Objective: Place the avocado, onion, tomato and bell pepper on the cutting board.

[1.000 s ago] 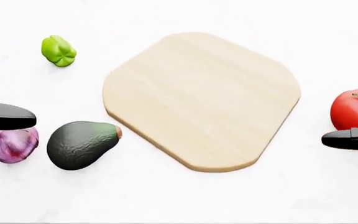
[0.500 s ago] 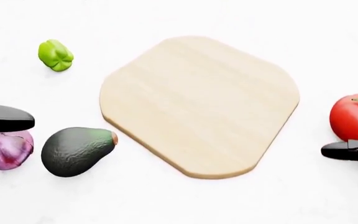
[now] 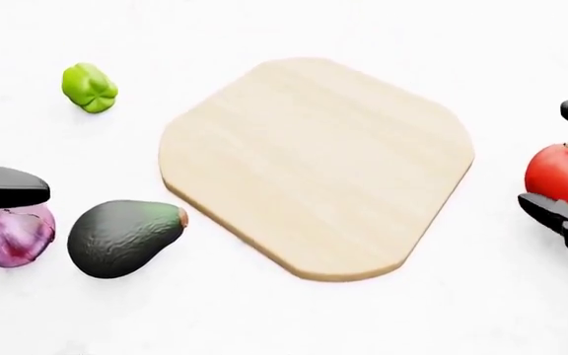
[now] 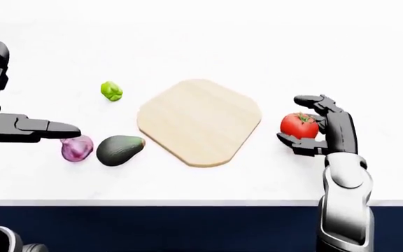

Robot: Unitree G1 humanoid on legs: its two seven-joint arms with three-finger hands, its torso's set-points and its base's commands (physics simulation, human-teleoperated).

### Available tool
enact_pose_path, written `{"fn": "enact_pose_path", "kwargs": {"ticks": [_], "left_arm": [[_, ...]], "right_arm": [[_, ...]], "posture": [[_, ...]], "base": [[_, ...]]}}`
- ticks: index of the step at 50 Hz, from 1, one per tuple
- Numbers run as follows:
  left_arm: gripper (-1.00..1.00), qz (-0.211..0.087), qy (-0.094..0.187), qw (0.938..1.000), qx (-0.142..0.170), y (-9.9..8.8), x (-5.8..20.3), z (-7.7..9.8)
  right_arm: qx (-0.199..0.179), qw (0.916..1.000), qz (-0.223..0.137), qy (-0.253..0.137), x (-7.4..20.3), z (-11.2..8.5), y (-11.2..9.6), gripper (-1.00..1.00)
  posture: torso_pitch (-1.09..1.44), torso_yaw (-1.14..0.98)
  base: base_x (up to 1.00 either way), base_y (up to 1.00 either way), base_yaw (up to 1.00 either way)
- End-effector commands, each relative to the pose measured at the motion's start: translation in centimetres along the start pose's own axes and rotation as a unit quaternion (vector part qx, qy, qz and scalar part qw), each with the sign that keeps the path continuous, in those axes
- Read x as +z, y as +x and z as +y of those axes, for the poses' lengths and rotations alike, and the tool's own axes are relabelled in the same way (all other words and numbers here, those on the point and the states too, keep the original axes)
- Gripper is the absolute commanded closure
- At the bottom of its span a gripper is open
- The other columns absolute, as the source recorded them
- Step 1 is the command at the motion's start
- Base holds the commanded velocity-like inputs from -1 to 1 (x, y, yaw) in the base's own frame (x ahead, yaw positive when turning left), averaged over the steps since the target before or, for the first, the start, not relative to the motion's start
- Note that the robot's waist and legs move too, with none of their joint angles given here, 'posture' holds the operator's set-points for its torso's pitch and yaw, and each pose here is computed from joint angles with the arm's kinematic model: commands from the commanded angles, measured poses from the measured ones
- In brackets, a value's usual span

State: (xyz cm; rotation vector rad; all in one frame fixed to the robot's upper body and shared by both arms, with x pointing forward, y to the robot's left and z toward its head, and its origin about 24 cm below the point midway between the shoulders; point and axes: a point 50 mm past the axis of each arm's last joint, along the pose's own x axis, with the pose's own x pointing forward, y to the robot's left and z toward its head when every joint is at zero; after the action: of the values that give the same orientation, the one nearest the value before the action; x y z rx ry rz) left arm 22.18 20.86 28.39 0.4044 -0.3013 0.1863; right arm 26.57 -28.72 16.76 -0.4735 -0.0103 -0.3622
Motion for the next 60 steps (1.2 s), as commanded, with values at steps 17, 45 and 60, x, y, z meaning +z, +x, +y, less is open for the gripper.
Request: {"fn": "enact_pose_path", "kwargs": {"ticks": [17, 45, 60], "left_arm": [[-1.0, -0.029, 0.006, 0.9994, 0.017, -0.3, 0.7, 0.3], [-1.0, -0.031, 0.007, 0.9993, 0.021, -0.8, 0.7, 0.7], [-1.0, -0.031, 0.009, 0.9993, 0.021, -0.6, 0.9, 0.7]], "right_arm": [[0.005, 0.9945, -0.104, -0.011, 6.5, -0.3, 1.2, 0.62], [0.143, 0.9753, -0.168, 0.002, 12.5, 10.6, 5.9, 0.55], [0.135, 0.9777, -0.16, -0.001, 11.9, 10.2, 5.9, -0.02]], "posture": [[0.0, 0.0], [0.0, 0.0], [0.0, 0.0]], "base": [[0.0, 0.0, 0.0], [0.0, 0.0, 0.0], [0.0, 0.0, 0.0]]}}
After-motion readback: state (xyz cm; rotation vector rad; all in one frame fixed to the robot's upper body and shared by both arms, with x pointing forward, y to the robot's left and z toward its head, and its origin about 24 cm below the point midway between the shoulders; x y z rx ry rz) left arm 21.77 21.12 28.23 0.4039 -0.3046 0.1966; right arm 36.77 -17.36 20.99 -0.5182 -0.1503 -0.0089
